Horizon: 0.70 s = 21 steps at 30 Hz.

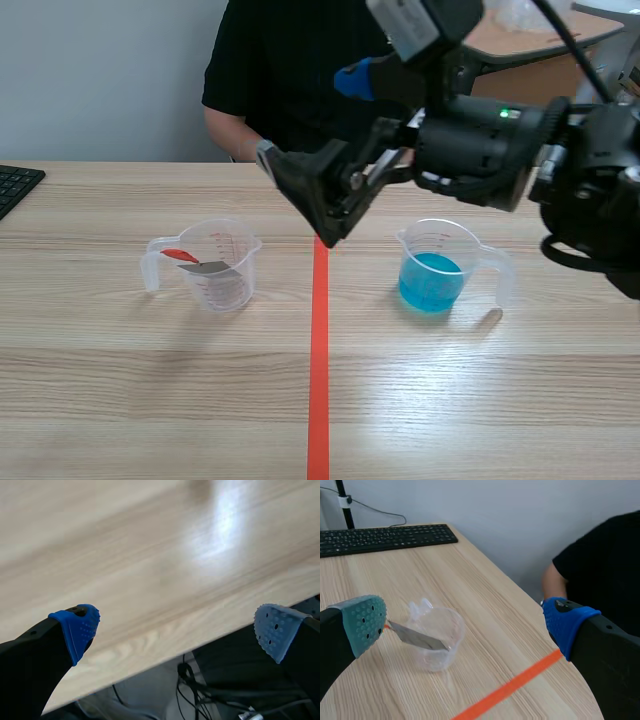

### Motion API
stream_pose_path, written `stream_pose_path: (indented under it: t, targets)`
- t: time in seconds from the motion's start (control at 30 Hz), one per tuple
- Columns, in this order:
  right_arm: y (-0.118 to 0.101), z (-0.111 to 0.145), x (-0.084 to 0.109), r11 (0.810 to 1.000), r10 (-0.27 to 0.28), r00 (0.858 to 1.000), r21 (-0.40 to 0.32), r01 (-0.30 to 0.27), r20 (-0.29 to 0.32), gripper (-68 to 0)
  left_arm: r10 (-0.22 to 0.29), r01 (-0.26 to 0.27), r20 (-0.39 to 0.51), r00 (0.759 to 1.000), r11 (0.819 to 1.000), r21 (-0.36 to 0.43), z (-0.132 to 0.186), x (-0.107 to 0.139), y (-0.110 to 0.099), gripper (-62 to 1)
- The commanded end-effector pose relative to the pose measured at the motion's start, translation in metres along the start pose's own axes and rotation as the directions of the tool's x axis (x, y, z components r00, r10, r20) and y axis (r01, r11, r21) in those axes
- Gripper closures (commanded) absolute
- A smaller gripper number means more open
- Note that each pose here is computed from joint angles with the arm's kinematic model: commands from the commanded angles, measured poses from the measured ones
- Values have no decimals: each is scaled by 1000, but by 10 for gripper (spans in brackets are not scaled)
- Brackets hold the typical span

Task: Do the redox reaction experiment.
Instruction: 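Return to the home posture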

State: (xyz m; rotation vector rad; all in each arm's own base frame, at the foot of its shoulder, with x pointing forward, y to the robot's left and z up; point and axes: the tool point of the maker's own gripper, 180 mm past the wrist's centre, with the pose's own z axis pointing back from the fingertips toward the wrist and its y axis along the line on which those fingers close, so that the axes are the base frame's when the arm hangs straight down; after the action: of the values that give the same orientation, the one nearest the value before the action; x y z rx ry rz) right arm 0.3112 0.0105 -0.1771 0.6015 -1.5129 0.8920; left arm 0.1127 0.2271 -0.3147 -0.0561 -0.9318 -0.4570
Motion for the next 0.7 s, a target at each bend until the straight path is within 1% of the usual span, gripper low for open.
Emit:
stream_pose_path:
  t: [0.0, 0.17, 0.3, 0.4, 0.53, 0.6, 0.67]
  targets:
    - [-7, 10, 7, 999, 13, 1000, -33, -13, 16, -657, 6, -5, 39, 999, 1000, -15, -4, 13, 0, -623]
    - [-3, 42, 6, 997, 24, 999, -78, -26, -29, -657, -9, 19, 117, 993, 996, -84, -13, 48, -2, -623]
    - [2, 63, 3, 992, -5, 997, -124, -5, -78, -657, -45, 68, 187, 981, 991, -117, -21, 78, -5, -623]
    - [12, 75, 3, 991, -25, 995, -133, 12, -96, -657, -81, 112, 226, 971, 985, -131, -28, 99, -7, -623]
    - [26, 87, 8, 990, -48, 993, -136, 33, -109, -657, -115, 161, 295, 949, 977, -138, -33, 130, -11, -623]
    - [31, 93, 10, 987, -61, 991, -152, 43, -116, -657, -128, 181, 325, 937, 974, -139, -35, 144, -12, -623]
    - [34, 98, 12, 984, -72, 990, -168, 50, -124, -657, -127, 192, 357, 926, 970, -152, -35, 156, -15, -623]
